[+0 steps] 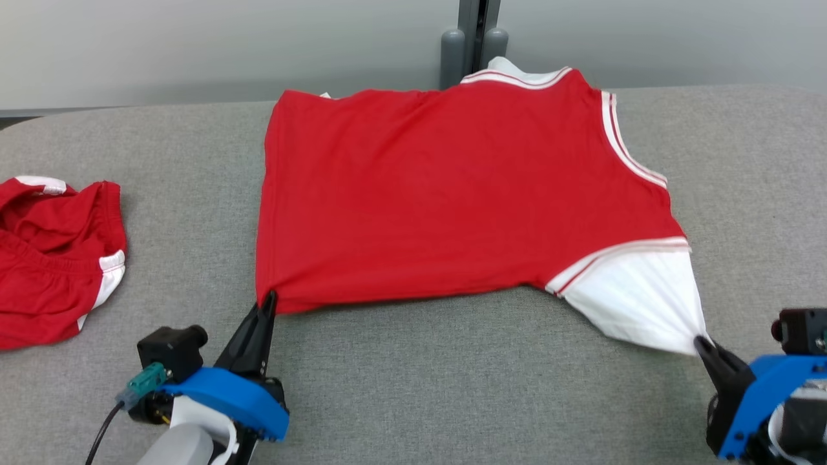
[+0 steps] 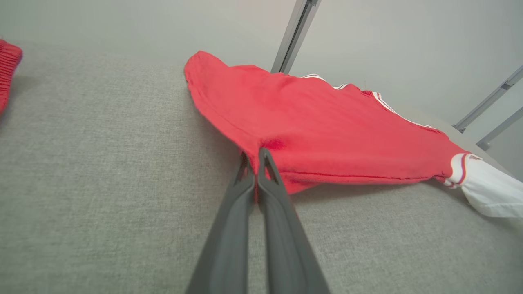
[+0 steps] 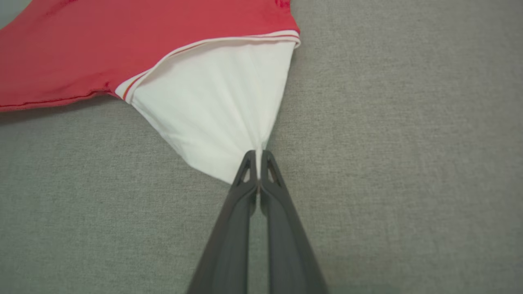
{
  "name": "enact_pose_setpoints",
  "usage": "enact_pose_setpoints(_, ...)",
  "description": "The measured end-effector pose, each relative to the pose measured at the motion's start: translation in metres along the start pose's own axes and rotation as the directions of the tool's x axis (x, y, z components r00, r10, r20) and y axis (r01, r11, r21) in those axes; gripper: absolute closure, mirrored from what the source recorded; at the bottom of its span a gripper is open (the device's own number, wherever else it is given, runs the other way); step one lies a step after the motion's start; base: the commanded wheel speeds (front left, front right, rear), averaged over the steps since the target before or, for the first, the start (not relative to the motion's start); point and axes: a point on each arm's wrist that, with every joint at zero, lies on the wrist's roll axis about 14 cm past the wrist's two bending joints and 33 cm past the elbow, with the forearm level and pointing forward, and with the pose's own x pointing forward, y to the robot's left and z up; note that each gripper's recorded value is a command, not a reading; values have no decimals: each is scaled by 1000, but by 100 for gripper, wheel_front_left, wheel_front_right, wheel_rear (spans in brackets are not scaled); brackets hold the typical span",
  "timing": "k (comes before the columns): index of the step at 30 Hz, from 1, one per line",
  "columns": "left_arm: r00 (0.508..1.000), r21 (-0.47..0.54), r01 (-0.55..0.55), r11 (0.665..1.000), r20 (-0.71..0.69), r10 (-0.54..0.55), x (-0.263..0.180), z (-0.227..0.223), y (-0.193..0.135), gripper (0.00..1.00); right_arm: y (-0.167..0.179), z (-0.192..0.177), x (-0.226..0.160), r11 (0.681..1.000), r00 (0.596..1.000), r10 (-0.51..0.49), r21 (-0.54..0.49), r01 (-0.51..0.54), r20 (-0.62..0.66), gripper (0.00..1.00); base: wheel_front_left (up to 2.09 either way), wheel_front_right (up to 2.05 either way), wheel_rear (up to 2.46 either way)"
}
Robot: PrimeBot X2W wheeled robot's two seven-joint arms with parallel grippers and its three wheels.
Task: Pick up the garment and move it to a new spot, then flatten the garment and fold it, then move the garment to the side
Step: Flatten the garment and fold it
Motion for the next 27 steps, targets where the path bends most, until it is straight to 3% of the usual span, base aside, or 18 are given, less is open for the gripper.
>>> enact_pose_setpoints(10, 983, 84, -9, 996, -181, 24, -29, -36, 11, 100, 5, -40, -52, 999, 985, -6, 48, 15, -175, 100, 0, 0, 0)
enact_pose_setpoints(19, 936, 75, -4, 997, -351, 30, -59, -62, 3, 100, 6, -63, -71, 993, 964, 30, 118, 1, -264, 100, 0, 0, 0)
enact_pose_setpoints(27, 923, 72, -2, 997, -384, 30, -75, -57, -6, 100, 16, -69, -81, 993, 951, 65, 117, -31, -301, 100, 0, 0, 0)
